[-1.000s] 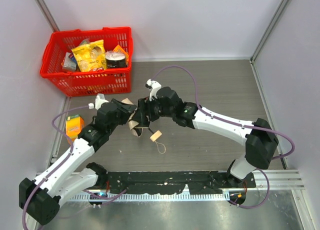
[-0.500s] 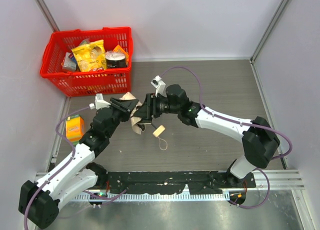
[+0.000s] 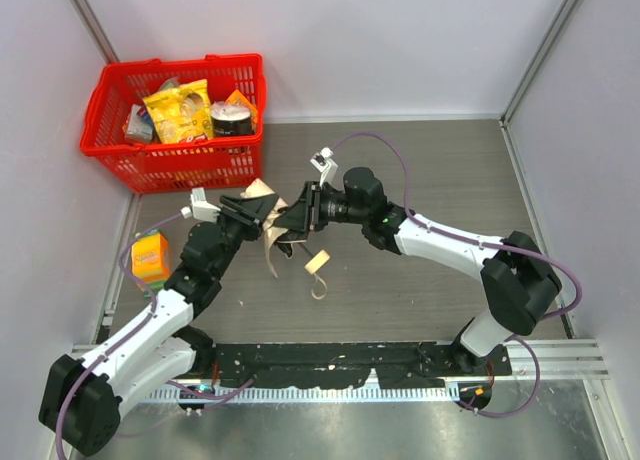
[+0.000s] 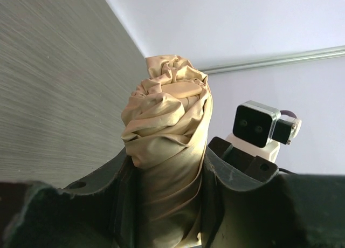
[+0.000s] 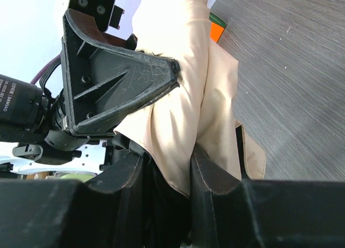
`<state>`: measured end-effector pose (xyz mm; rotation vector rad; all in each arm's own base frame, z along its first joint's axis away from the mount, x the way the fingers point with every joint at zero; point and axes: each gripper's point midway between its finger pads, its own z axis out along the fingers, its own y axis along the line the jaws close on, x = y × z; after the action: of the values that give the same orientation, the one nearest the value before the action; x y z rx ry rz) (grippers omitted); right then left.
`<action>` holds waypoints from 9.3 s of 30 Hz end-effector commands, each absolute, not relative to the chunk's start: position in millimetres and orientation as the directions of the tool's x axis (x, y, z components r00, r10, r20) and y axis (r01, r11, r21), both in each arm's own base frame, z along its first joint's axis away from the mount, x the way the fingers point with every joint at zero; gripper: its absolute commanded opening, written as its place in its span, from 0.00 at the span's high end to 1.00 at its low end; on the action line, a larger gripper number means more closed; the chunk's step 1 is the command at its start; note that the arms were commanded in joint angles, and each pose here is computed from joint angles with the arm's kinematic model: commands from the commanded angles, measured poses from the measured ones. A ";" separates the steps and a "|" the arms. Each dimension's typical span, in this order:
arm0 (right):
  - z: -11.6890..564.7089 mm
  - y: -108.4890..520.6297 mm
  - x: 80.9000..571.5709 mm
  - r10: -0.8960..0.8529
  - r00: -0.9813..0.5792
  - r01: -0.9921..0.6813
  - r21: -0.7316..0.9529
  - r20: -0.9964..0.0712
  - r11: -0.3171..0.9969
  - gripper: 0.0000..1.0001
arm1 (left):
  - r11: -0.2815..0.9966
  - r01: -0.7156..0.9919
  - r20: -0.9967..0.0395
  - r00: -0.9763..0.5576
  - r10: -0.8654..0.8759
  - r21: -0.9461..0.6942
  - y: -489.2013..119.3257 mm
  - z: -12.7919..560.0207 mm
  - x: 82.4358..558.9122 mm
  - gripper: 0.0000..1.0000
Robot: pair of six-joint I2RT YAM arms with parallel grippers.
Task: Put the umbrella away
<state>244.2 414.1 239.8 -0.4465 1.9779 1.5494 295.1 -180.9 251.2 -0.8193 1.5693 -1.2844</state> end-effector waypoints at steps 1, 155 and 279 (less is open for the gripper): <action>272.3 424.6 210.2 0.041 -0.726 -0.682 0.727 -0.686 0.086 0.99 | 0.065 0.256 -0.173 -0.427 -0.888 -0.965 -199.9 311.5 279.2 1.00; 329.7 414.3 258.7 0.173 -0.298 -0.814 0.345 -0.939 0.467 0.73 | -0.138 0.446 0.102 -0.104 -0.989 -0.884 -116.4 404.5 368.1 1.00; 343.9 386.5 275.2 0.165 -0.535 0.648 0.527 0.829 -0.550 0.33 | -0.524 0.660 0.048 -0.597 -0.801 -0.539 -187.7 514.6 317.4 1.00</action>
<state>262.1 398.3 290.7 0.9847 1.8072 2.2438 385.4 -214.1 442.6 -0.6543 0.9269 -2.0388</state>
